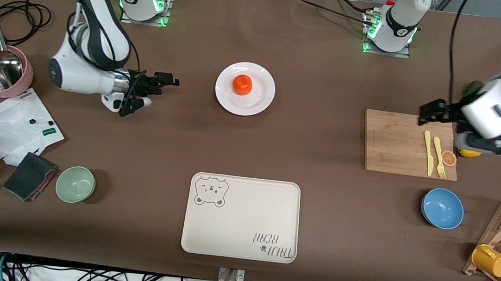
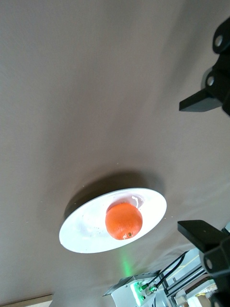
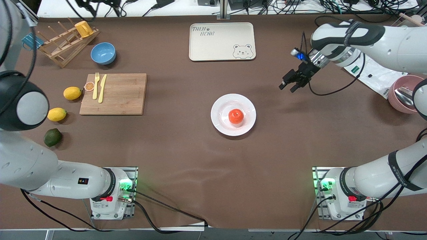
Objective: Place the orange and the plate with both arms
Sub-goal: 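Raise the left gripper away while the right gripper reaches the plate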
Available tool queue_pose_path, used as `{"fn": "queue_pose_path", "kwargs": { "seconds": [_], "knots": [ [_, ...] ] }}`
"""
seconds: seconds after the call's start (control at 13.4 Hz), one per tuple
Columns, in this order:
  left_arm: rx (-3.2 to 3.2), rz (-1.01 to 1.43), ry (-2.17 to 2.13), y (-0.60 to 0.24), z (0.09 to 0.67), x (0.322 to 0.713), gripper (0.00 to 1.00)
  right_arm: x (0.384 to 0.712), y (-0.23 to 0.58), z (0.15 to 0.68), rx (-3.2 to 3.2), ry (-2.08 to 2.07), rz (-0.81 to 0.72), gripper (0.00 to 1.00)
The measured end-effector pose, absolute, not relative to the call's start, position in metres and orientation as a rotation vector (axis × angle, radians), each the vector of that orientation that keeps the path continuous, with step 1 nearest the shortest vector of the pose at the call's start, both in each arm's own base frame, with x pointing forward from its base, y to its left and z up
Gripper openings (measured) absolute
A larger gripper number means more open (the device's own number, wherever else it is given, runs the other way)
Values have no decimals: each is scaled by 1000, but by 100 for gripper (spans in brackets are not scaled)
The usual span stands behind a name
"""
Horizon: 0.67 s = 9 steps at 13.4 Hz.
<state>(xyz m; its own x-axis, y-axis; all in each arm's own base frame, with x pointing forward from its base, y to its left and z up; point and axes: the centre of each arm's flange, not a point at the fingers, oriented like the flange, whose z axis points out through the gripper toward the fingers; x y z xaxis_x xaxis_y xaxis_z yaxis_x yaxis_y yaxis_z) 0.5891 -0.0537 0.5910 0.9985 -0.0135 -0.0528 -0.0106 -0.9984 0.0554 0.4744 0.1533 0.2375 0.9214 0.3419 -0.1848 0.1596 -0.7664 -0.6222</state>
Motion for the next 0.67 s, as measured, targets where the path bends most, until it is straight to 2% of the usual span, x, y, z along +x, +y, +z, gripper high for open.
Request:
{"fn": "queue_pose_path", "kwargs": {
  "seconds": [0.3, 0.67],
  "knots": [
    [3085, -36, 73, -17, 593, 549, 100, 445, 213, 213, -2414, -332, 314, 100],
    [3086, -82, 21, -35, 594, 541, 100, 425, 231, 186, -2360, -300, 257, 100]
  ]
}}
